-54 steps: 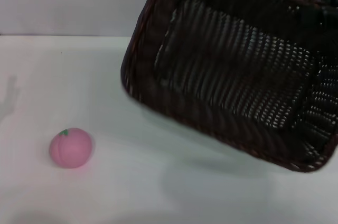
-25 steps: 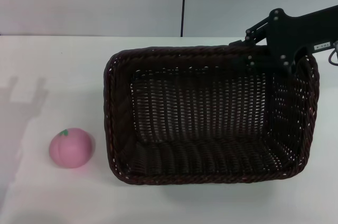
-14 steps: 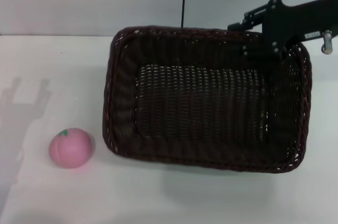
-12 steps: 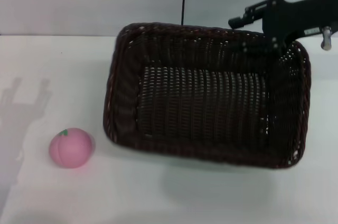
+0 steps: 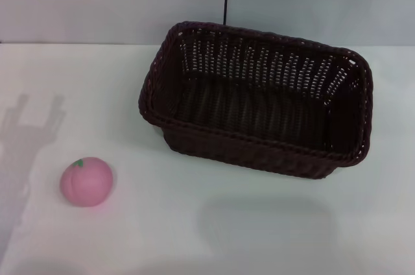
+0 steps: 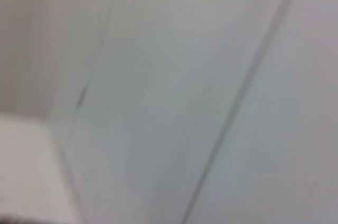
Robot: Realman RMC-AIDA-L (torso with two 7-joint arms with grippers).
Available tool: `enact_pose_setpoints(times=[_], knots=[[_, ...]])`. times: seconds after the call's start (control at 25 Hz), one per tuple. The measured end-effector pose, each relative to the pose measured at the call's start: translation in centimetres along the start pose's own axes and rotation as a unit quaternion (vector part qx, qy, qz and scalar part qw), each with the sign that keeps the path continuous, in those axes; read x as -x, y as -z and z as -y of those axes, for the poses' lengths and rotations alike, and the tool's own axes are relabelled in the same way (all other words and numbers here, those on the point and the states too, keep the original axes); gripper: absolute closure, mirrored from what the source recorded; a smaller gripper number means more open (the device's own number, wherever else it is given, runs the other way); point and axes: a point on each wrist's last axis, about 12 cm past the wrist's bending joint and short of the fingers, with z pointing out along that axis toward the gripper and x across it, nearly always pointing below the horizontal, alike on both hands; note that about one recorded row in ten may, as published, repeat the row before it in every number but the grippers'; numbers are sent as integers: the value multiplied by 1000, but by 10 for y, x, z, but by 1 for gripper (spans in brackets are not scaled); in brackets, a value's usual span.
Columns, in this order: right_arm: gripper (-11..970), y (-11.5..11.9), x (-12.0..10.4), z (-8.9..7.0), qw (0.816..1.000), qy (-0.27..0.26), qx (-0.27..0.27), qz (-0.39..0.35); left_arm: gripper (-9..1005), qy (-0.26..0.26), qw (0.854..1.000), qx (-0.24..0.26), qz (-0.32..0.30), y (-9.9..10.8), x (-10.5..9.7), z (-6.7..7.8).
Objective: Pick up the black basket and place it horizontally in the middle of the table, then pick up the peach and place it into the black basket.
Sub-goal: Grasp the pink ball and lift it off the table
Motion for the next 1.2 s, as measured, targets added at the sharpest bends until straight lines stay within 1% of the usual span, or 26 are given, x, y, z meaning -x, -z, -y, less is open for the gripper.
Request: enact_pose_setpoints(times=[0.12, 0.16, 0.2, 0.24, 0.28, 0.32, 0.36, 0.4, 0.44, 0.48, 0.56, 0.6, 0.64, 0.68, 0.72, 0.76, 0.84, 0.88, 0.96, 1.0, 1.08, 1.2], knots=[[499, 23, -15, -11, 996, -52, -54, 57, 305, -5, 1000, -5, -7, 0, 1, -2], [500, 42, -28, -22, 983, -104, -106, 104, 306, -6, 1000, -9, -11, 1, 1, -2], [500, 42, -28, -22, 983, -104, -106, 104, 306, -6, 1000, -18, -21, 1, 2, -4], [501, 55, -37, -29, 971, -137, -141, 134, 307, -6, 1000, -18, -21, 1, 2, -4], [501, 62, -44, -35, 964, -155, -160, 145, 308, 3, 997, -45, -55, -1, 6, -10], [501, 72, -52, -42, 951, -181, -187, 164, 308, 7, 996, -54, -69, -2, 7, -12], [501, 93, -71, -58, 925, -230, -233, 194, 309, 8, 990, -83, -110, -5, 10, -16], [501, 101, -79, -65, 913, -250, -250, 204, 310, 7, 987, -97, -128, -7, 12, -18], [501, 101, -79, -65, 913, -250, -250, 204, 310, 7, 987, -97, -128, -7, 12, -18], [501, 116, -97, -80, 886, -294, -283, 220, 311, 4, 983, -113, -146, -8, 13, -18], [501, 128, -112, -92, 862, -329, -312, 227, 312, 4, 983, -113, -146, -8, 13, -18], [501, 128, -112, -92, 862, -329, -312, 227, 313, 4, 983, -113, -146, -8, 13, -18], [501, 132, -119, -99, 850, -345, -327, 228, 314, -4, 971, -149, -185, -9, 16, -19], [501, 138, -127, -106, 838, -358, -345, 226, 314, -39, 941, -225, -251, -1, 23, -17], [501, 138, -127, -106, 838, -358, -345, 226, 315, -45, 934, -235, -264, 2, 24, -17], [501, 143, -133, -112, 827, -366, -364, 223, 316, -45, 934, -235, -264, 2, 24, -17], [501, 145, -136, -114, 820, -370, -375, 224, 317, -45, 934, -235, -264, 2, 24, -17], [501, 145, -137, -114, 818, -372, -378, 223, 318, -48, 931, -240, -272, 3, 24, -17], [501, 144, -138, -114, 816, -374, -381, 222, 319, -48, 931, -240, -272, 3, 24, -17], [501, 144, -138, -114, 816, -374, -381, 222, 320, -67, 919, -246, -300, 8, 24, -20], [501, 142, -138, -114, 814, -377, -382, 221, 321, -83, 915, -240, -313, 10, 22, -24], [501, 135, -139, -115, 813, -381, -382, 219, 323, -93, 911, -232, -328, 12, 20, -27]])
